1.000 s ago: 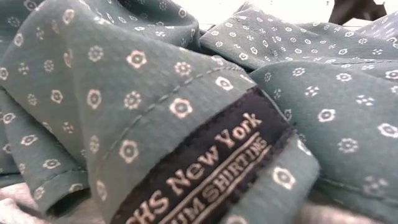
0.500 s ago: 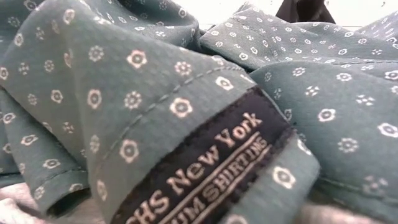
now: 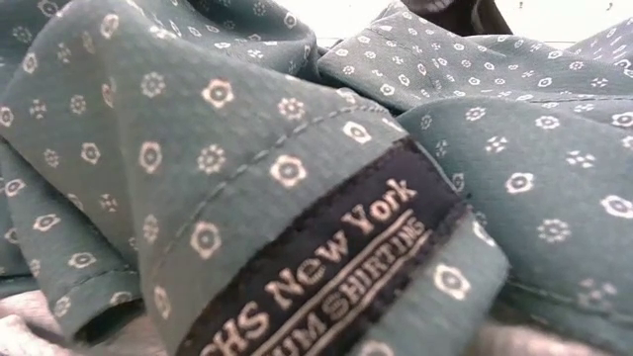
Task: Sort clothes
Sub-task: Put the black boxer into the white laundry organizer
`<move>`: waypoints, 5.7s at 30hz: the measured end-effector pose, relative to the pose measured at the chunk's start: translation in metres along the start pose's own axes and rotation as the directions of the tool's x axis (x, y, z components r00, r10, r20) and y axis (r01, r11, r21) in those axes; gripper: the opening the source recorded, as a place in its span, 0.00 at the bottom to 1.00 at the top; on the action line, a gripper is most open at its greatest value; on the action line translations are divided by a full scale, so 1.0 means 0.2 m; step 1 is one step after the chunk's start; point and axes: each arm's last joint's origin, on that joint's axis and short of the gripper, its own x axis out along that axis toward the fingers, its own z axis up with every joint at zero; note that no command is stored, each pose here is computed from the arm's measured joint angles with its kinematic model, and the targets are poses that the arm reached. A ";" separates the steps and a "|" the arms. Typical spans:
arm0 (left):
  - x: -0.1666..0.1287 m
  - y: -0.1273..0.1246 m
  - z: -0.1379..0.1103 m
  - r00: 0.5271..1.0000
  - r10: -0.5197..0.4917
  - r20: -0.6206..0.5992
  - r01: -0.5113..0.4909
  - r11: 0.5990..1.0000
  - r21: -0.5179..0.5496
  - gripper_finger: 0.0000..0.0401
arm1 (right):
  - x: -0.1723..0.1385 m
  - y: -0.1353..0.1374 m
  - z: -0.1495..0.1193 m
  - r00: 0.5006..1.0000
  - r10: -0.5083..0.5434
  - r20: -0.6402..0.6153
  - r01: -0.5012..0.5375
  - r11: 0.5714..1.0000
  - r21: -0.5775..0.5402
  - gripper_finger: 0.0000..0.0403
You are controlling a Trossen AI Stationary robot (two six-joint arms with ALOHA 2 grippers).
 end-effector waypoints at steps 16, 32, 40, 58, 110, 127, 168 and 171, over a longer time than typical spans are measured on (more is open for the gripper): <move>0.00 0.00 0.00 1.000 0.014 0.005 -0.014 1.000 -0.001 0.01 | 0.04 0.00 0.30 0.947 0.093 0.309 -0.095 0.995 -0.009 0.00; 0.00 0.00 0.00 1.000 0.023 0.006 -0.023 1.000 -0.001 0.01 | 0.46 -0.01 0.44 0.913 0.133 0.385 -0.133 0.991 -0.027 0.00; 0.00 0.00 0.00 1.000 0.023 0.004 -0.023 1.000 0.000 0.01 | 0.75 -0.08 0.37 0.977 0.032 0.209 -0.026 0.999 -0.030 0.00; 0.00 0.01 0.00 0.999 0.039 0.005 -0.039 0.999 0.005 0.01 | 1.57 -0.15 -0.11 0.918 -0.108 -0.382 0.081 0.993 -0.087 0.00; 0.00 0.01 0.00 0.999 0.040 0.005 -0.040 0.999 0.000 0.01 | 0.79 0.03 0.10 0.960 0.092 -0.265 -0.133 0.981 -0.141 0.36; 0.00 0.01 0.00 0.999 0.039 0.006 -0.039 0.999 -0.003 0.01 | 0.49 0.35 -0.16 0.879 0.182 -0.442 -0.281 0.944 -0.171 0.36; 0.00 0.01 0.00 0.999 0.040 0.003 -0.040 0.998 -0.047 0.01 | 0.13 0.11 -1.22 0.698 -0.085 -0.711 0.178 0.982 0.058 0.29; 0.00 0.01 0.00 0.999 0.040 0.003 -0.039 0.998 -0.047 0.01 | 0.14 0.07 -1.29 0.640 -0.126 -0.758 0.245 0.968 0.046 0.30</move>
